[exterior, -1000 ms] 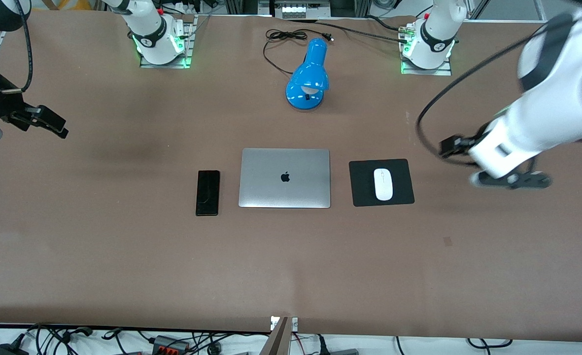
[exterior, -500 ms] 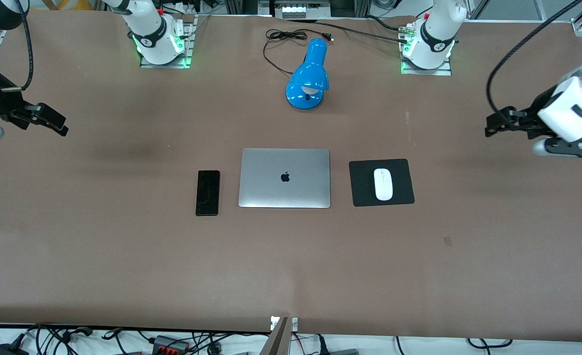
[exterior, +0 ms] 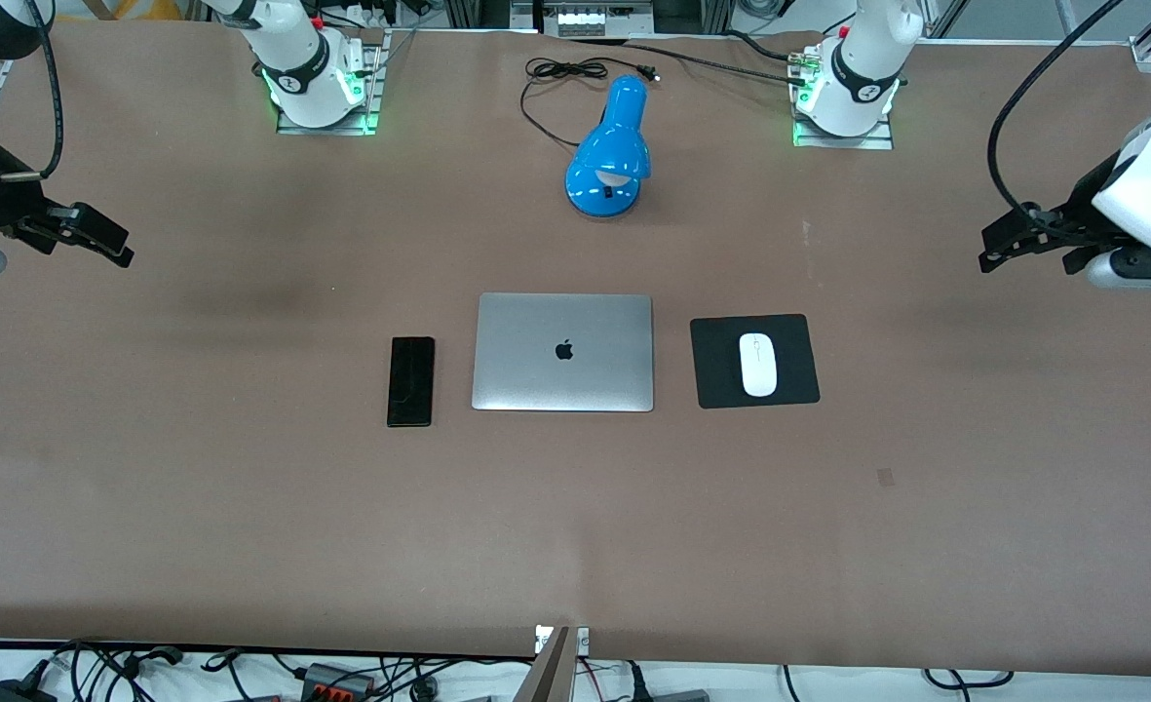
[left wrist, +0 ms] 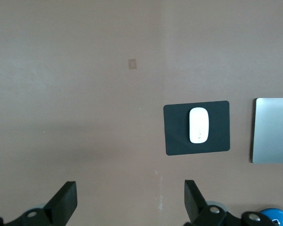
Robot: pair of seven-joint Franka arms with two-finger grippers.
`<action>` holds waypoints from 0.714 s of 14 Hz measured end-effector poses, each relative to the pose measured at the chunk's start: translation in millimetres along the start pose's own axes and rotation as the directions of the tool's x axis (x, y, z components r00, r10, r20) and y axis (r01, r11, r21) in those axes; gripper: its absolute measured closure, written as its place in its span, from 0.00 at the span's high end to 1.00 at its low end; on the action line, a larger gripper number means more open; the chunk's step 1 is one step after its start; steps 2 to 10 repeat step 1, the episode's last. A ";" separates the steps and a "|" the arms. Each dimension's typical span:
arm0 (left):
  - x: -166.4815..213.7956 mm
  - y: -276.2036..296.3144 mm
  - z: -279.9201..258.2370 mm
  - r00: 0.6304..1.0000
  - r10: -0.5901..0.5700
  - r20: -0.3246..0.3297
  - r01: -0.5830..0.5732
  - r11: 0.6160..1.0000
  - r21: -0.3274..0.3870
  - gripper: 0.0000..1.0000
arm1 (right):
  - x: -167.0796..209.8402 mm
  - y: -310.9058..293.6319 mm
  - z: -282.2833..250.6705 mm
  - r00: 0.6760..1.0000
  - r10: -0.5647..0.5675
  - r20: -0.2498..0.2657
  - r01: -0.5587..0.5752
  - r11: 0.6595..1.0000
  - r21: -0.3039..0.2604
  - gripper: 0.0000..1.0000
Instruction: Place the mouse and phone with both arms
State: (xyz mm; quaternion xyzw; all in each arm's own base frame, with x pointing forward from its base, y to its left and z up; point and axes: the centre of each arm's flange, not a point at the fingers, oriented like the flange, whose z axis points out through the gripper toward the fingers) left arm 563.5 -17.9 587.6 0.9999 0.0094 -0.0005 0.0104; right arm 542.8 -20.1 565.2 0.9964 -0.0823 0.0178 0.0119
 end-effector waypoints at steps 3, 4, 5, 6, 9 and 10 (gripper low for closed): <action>0.5 -4.1 1.0 1.000 -0.007 0.001 0.007 1.000 0.000 1.00 | 0.0 0.1 0.0 1.000 0.000 0.000 0.000 1.000 0.000 1.00; 0.5 -4.1 1.0 1.000 -0.007 0.001 0.007 1.000 0.000 1.00 | 0.0 0.1 0.0 1.000 0.000 0.000 0.000 1.000 0.000 1.00; 0.5 -4.1 1.0 1.000 -0.007 0.001 0.007 1.000 0.000 1.00 | 0.0 0.1 0.0 1.000 0.000 0.000 0.000 1.000 0.000 1.00; 0.5 -4.1 1.0 1.000 -0.007 0.001 0.007 1.000 0.000 1.00 | 0.0 0.1 0.0 1.000 0.000 0.000 0.000 1.000 0.000 1.00; 0.5 -4.1 1.0 1.000 -0.007 0.001 0.007 1.000 0.000 1.00 | 0.0 0.1 0.0 1.000 0.000 0.000 0.000 1.000 0.000 1.00; 0.5 -4.1 1.0 1.000 -0.007 0.001 0.007 1.000 0.000 1.00 | 0.0 0.1 0.0 1.000 0.000 0.000 0.000 1.000 0.000 1.00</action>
